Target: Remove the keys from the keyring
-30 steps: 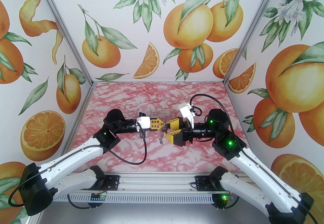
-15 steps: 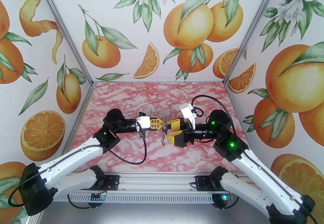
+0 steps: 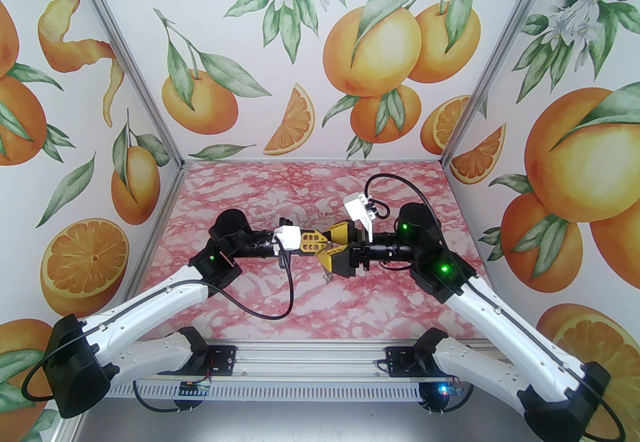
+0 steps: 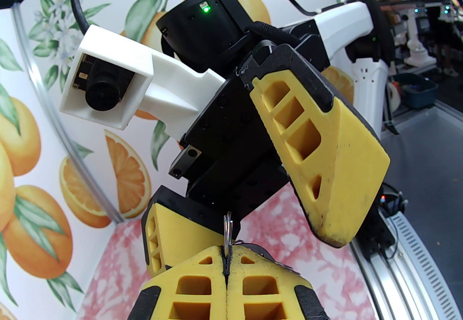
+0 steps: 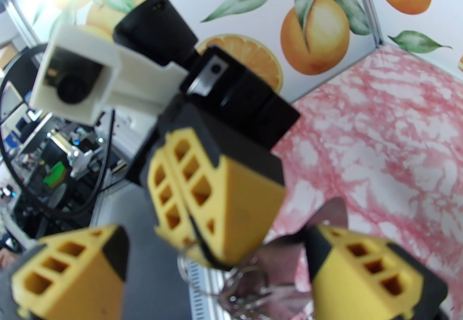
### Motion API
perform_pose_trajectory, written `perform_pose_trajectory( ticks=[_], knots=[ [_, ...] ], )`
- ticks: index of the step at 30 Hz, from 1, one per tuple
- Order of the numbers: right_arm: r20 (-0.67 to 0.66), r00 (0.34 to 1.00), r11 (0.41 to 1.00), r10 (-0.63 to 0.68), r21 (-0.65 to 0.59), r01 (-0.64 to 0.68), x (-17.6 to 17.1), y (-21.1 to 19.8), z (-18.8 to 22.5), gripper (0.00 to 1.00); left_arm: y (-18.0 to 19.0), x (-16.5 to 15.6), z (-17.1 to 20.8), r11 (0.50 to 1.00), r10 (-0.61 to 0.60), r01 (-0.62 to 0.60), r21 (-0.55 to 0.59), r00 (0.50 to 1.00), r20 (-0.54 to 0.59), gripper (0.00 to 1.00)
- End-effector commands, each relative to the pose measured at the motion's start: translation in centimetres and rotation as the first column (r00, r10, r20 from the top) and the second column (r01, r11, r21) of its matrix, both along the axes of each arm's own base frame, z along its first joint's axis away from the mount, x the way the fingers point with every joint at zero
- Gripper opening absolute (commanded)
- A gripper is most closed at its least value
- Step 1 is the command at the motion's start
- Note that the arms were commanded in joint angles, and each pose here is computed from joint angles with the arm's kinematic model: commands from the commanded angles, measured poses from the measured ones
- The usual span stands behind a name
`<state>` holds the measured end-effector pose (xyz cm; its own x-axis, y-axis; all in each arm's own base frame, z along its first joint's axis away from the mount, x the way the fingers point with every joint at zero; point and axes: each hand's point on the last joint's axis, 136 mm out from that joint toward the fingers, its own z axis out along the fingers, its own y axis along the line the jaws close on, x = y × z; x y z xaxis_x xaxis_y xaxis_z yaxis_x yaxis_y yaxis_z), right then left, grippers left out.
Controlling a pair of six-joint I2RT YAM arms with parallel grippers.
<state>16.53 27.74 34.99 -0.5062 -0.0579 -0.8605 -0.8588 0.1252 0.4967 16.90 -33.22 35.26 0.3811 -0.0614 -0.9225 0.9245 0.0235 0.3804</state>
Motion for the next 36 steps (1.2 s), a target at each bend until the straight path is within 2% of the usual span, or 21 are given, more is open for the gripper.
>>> perform_pose_trajectory(
  ticks=[1, 12, 20, 26, 36],
  knots=[
    [0.06, 0.998, 0.999, 0.005, 0.045, -0.008, -1.3, -0.8, 1.9, 0.82, 0.4, 0.0, 2.1, 0.999, 0.016, -0.013, -0.046, 0.998, 0.062, 0.0],
    [0.005, 0.998, 0.998, 0.057, 0.02, -0.057, -2.7, -1.2, 0.9, 0.77, 0.9, 0.2, 1.8, 0.998, 0.049, -0.046, -0.044, 0.997, 0.065, 0.0],
    [0.089, 0.993, 0.996, -0.081, -0.034, 0.084, -0.1, -1.7, 1.2, 0.86, 0.5, -0.5, 2.0, 0.999, -0.016, 0.018, -0.041, 0.999, 0.05, 0.0],
    [0.022, 0.999, 1.0, 0.028, 0.009, -0.028, -0.8, -0.3, 1.0, 0.84, 0.1, -0.1, 1.8, 0.999, -0.015, 0.017, -0.035, 0.999, 0.036, 0.0],
    [-0.013, 0.999, 0.999, 0.052, 0.006, -0.052, -3.1, -1.6, 0.2, 0.76, 0.6, 0.4, 1.7, 0.999, 0.029, -0.028, -0.038, 0.998, 0.047, 0.0]
  ],
)
